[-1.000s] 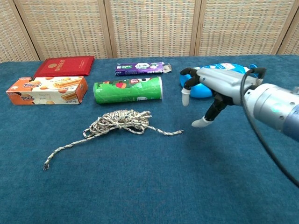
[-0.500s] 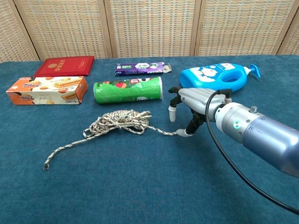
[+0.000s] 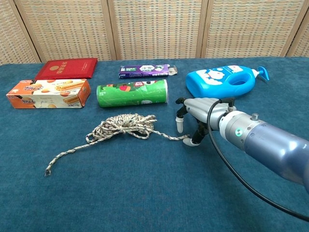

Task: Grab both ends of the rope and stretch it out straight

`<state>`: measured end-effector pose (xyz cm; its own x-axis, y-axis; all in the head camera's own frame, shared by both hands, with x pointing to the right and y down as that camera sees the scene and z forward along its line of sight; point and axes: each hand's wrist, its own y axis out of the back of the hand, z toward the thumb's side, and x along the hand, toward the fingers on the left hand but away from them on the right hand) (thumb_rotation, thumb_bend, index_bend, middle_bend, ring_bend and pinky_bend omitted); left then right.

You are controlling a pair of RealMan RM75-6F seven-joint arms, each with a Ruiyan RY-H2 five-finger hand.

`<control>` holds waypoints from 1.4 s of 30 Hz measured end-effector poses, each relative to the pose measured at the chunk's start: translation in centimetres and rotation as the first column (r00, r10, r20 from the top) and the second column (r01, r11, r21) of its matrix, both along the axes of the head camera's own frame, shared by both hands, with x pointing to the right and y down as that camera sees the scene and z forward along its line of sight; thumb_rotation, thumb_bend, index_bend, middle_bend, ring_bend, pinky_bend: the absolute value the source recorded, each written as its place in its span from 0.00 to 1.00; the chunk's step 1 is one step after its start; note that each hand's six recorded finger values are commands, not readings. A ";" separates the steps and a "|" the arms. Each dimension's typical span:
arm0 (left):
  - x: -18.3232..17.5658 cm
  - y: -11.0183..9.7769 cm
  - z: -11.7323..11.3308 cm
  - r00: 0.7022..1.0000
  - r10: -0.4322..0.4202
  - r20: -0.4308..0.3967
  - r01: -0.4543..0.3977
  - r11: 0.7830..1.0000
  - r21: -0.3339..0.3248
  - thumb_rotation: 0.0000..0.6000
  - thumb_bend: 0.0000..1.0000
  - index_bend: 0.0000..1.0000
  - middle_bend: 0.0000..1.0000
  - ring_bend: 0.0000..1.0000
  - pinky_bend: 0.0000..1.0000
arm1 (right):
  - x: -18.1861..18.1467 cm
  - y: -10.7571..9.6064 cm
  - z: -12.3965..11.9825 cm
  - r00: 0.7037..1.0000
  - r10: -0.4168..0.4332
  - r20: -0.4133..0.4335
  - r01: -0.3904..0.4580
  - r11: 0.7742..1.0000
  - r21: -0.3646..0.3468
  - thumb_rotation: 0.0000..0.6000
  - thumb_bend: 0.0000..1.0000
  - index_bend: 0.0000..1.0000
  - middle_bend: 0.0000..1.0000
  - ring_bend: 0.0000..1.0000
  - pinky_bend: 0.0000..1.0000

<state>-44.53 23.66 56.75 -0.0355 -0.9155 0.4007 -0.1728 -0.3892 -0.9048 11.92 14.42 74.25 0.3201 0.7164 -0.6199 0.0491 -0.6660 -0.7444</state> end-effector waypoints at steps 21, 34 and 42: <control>0.0 0.1 0.0 1.000 -0.002 -0.007 0.002 1.000 -0.006 1.00 0.00 0.00 0.00 0.00 0.00 | -0.1 0.2 0.4 0.999 -0.001 -0.039 -0.001 0.998 -0.055 1.00 0.35 0.50 0.00 0.00 0.00; 0.1 0.1 0.0 1.000 0.002 -0.010 -0.003 1.000 -0.007 1.00 0.00 0.00 0.00 0.00 0.00 | -0.3 0.8 0.0 0.998 -0.019 -0.054 0.015 0.998 -0.066 1.00 0.36 0.53 0.00 0.00 0.00; 0.1 0.1 0.1 1.000 0.003 -0.012 -0.003 1.000 -0.011 1.00 0.00 0.00 0.00 0.00 0.00 | -0.4 0.6 0.4 0.998 -0.013 -0.063 0.010 0.998 -0.058 1.00 0.36 0.54 0.00 0.00 0.00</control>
<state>-44.46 23.76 56.81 -0.0276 -0.9111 0.4112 -0.1826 -0.3998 -0.8982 11.53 15.05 74.69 0.2869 0.6758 -0.6790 -0.0048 -0.7078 -0.7064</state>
